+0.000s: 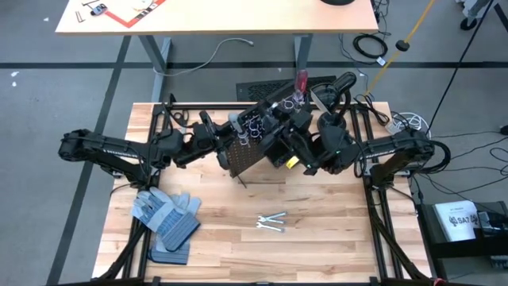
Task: Hang tools onto peg board
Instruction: Unhang the black pliers from the black peg board
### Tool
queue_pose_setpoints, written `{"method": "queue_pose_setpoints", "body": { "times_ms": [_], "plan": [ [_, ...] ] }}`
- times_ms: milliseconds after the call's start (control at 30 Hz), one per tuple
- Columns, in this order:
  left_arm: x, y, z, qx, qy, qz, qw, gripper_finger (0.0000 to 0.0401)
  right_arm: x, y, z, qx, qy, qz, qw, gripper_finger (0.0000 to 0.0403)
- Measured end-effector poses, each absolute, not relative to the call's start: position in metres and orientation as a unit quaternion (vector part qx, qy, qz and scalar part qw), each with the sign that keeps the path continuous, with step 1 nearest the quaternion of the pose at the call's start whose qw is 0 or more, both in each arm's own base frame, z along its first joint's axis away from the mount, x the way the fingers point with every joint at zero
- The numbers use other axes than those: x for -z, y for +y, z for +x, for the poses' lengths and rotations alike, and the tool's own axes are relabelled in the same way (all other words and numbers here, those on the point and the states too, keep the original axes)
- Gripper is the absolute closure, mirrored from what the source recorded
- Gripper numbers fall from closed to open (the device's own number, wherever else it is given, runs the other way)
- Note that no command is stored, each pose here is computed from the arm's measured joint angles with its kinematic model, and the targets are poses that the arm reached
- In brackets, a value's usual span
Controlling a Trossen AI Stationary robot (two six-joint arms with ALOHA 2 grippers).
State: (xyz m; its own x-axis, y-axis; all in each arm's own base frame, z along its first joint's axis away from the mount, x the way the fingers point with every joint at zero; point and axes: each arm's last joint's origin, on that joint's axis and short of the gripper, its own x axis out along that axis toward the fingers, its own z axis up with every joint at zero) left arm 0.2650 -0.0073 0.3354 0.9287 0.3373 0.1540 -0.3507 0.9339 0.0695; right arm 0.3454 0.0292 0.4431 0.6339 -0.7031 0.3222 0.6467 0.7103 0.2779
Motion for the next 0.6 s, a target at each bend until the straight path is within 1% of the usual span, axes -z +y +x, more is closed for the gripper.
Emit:
{"method": "queue_pose_setpoints", "body": {
  "times_ms": [100, 433, 533, 600],
  "plan": [
    [-0.335, -0.007, 0.265, -0.175, -0.07, 0.048, 0.981, 0.0355, -0.448, 0.028, 0.342, 0.368, -0.235, 0.075, 0.897, 0.0308],
    [-0.335, -0.007, 0.265, -0.172, -0.07, 0.049, 0.981, 0.0355, -0.456, 0.027, 0.337, 0.369, -0.26, 0.065, 0.89, 0.0308],
    [-0.335, -0.008, 0.265, -0.172, -0.069, 0.049, 0.981, 0.0355, -0.459, 0.027, 0.335, 0.358, -0.277, 0.056, 0.89, 0.0308],
    [-0.335, -0.008, 0.265, -0.168, -0.07, 0.05, 0.982, 0.0355, -0.465, 0.027, 0.332, 0.342, -0.303, 0.054, 0.888, 0.0309]
  ]
}}
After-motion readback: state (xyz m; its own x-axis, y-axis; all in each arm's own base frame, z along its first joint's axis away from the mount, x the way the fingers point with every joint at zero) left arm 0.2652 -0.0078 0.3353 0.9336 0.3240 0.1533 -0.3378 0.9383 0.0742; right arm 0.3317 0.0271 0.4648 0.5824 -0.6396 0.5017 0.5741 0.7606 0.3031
